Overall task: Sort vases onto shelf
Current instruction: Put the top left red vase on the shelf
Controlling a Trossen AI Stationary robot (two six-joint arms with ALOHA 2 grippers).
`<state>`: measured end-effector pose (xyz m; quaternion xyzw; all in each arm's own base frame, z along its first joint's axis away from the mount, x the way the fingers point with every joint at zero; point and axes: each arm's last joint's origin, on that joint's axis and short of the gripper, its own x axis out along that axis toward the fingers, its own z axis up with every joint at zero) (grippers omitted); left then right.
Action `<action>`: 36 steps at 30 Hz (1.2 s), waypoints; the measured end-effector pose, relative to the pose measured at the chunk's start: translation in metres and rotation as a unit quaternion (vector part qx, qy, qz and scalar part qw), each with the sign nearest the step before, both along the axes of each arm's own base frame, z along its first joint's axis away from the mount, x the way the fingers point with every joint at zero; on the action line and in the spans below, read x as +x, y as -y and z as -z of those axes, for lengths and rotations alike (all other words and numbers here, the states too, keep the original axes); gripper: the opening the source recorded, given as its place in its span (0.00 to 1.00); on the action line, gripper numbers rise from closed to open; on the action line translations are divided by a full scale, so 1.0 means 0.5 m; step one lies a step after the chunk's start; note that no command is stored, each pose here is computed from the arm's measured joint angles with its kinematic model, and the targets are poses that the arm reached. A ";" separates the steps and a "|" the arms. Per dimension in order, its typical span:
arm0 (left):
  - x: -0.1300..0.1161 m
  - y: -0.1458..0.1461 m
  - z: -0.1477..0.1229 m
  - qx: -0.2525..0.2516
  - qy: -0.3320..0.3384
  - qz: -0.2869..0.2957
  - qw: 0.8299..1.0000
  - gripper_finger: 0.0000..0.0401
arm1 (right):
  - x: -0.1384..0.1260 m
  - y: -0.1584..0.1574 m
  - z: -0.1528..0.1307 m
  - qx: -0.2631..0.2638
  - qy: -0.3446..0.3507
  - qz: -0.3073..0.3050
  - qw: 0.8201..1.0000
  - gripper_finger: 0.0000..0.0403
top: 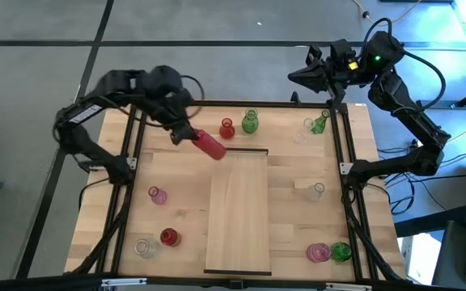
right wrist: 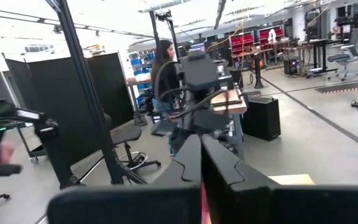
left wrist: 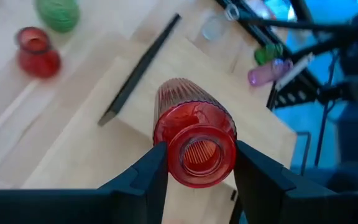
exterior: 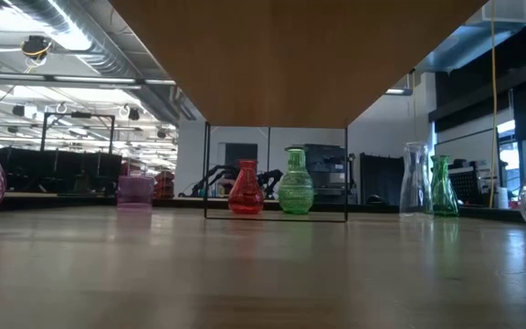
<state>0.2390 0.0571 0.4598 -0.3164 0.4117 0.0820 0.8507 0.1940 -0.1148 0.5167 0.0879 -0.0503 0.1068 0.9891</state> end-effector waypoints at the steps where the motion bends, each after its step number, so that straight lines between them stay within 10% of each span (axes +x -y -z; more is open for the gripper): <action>1: 0.017 0.004 0.000 0.006 -0.006 0.011 1.000 0.37 | 0.000 0.000 0.000 0.000 0.000 0.003 1.000 0.00; 12: 0.168 0.035 0.030 0.068 -0.069 0.106 0.990 0.37 | -0.029 0.020 0.028 0.045 -0.071 0.033 0.996 0.00; 36: 0.237 0.060 0.111 0.099 -0.150 0.106 0.978 0.37 | -0.063 0.000 0.037 0.030 -0.107 0.053 0.992 0.00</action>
